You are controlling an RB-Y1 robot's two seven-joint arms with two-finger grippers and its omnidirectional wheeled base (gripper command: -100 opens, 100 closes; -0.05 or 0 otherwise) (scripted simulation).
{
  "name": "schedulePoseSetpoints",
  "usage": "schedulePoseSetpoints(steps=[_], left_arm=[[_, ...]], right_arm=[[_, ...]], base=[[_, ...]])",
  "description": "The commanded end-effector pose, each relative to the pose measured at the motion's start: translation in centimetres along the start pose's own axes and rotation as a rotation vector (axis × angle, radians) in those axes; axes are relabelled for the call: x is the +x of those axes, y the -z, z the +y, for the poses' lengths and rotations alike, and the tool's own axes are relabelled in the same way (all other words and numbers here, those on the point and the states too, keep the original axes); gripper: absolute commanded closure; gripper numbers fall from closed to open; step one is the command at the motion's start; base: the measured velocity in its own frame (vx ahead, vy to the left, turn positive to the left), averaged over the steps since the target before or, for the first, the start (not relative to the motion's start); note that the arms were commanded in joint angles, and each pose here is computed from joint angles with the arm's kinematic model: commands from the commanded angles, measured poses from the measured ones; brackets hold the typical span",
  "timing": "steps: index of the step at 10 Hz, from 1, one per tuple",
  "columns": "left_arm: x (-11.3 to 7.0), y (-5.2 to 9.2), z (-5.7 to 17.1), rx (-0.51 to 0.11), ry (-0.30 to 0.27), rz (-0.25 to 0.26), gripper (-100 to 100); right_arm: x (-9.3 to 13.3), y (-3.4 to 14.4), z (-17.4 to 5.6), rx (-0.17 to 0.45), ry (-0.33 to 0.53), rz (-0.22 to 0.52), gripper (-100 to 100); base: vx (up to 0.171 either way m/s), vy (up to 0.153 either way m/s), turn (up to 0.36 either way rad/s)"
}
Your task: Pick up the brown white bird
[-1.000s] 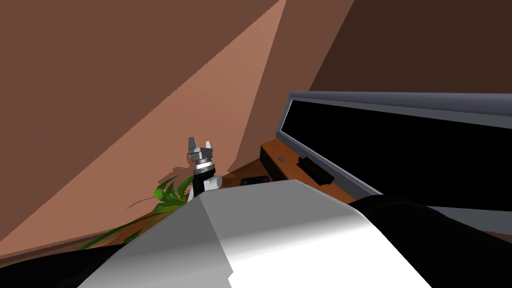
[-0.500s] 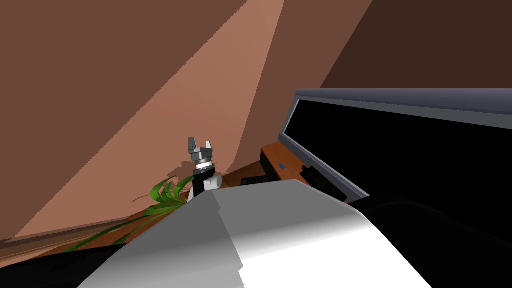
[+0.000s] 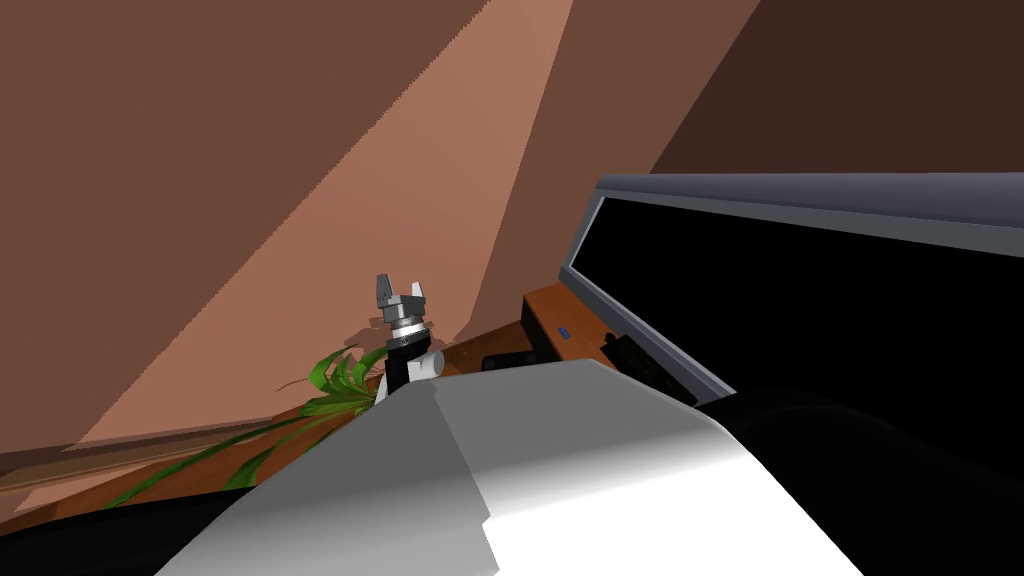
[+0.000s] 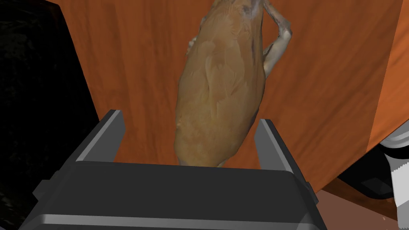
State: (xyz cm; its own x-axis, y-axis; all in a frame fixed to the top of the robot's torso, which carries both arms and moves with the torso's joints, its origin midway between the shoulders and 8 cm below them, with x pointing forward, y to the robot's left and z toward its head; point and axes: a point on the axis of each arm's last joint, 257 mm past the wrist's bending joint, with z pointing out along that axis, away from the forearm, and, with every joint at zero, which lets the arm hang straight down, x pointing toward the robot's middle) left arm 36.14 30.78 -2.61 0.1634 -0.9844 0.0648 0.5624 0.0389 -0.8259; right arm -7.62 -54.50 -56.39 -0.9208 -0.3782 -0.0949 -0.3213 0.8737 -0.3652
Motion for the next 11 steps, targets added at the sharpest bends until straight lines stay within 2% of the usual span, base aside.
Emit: schedulePoseSetpoints(steps=[1, 2, 6, 7, 8, 10, 11], left_arm=[[0.0, 0.0, 0.0, 0.0, 0.0, 0.0, 0], [0.0, 0.0, 0.0, 0.0, 0.0, 0.0, 0], [0.0, 0.0, 0.0, 0.0, 0.0, 0.0, 0], [0.0, 0.0, 0.0, 0.0, 0.0, 0.0, 0], [0.0, 0.0, 0.0, 0.0, 0.0, 0.0, 0], [0.0, 0.0, 0.0, 0.0, 0.0, 0.0, 0], [0.0, 0.0, 0.0, 0.0, 0.0, 0.0, 0]], right_arm=[[0.0, 0.0, 0.0, 0.0, 0.0, 0.0, -100], [0.0, 0.0, 0.1, 0.0, 0.001, 0.0, 100], [0.0, 0.0, 0.1, -0.001, 0.0, 0.0, 100], [0.0, 0.0, 0.1, -0.001, 0.0, 0.0, 0], [0.6, 0.8, -0.7, -0.002, 0.011, -0.001, 100], [0.7, 1.0, -0.7, -0.001, 0.014, -0.001, 100], [0.8, 1.1, -0.7, -0.002, 0.015, 0.0, 0]], base=[[-0.011, -0.007, 0.02], [0.0, 0.0, 0.0], [0.0, 0.0, 0.0], [0.0, 0.0, 0.0], [0.027, 0.028, -0.093], [0.029, 0.032, -0.09], [0.0, 0.0, 0.0]])
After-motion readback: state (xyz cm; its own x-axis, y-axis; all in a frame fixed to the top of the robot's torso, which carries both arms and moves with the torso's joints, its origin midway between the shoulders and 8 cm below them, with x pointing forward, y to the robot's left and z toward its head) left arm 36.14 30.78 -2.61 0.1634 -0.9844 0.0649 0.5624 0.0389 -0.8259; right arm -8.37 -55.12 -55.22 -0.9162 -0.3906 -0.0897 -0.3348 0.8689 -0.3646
